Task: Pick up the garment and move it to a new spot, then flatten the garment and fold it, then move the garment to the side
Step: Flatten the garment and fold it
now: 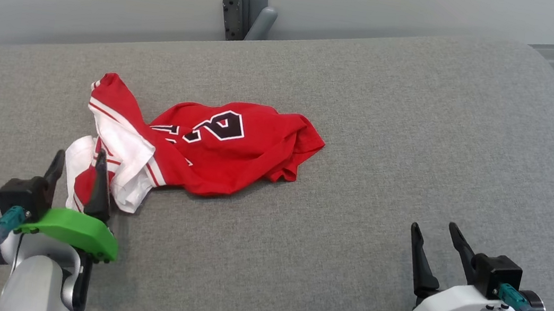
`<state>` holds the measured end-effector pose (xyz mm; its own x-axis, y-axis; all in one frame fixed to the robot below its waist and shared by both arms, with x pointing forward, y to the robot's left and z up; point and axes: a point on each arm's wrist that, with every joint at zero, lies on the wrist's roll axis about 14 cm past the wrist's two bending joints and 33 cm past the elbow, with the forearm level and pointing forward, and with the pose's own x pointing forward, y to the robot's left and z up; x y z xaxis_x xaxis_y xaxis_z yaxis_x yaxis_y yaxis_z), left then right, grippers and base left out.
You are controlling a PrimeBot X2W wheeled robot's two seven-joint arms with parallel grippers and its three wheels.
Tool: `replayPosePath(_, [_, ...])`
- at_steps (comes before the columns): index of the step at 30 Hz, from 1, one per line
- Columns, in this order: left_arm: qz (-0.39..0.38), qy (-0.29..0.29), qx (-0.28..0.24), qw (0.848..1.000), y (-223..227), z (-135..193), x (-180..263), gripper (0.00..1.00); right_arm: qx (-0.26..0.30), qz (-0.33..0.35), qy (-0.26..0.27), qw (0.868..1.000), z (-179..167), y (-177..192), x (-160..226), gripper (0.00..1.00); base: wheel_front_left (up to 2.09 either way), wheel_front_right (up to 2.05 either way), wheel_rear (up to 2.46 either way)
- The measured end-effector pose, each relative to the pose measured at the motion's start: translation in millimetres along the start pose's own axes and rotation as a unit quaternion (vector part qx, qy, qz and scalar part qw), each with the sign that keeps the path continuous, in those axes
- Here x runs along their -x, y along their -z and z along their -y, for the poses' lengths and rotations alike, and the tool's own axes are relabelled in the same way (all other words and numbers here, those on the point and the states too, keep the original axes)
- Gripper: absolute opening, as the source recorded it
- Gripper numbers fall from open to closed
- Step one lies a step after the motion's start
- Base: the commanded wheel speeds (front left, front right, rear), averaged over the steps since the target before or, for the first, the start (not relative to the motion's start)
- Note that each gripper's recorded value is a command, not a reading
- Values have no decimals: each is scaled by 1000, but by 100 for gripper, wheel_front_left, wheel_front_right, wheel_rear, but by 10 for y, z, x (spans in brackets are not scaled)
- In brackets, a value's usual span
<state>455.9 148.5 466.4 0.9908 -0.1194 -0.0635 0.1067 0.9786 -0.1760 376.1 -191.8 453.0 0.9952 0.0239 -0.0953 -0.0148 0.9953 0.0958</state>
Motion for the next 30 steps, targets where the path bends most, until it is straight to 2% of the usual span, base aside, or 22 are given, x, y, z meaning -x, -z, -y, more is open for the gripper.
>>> replayPosePath(9, [-38, 86, -7, 996, 298, 585, 66, 100, 0, -11, 11, 1000, 69, 77, 46, 100, 0, 0, 0])
replayPosePath(12, [-49, 99, -8, 994, 374, 675, 27, 100, 3, -10, 18, 1000, 121, 64, 40, 100, 0, 0, 0])
replayPosePath(30, [-82, 49, -46, 994, 578, 342, -267, 100, 7, -26, 47, 999, 318, 158, 73, 100, 0, 0, 0])
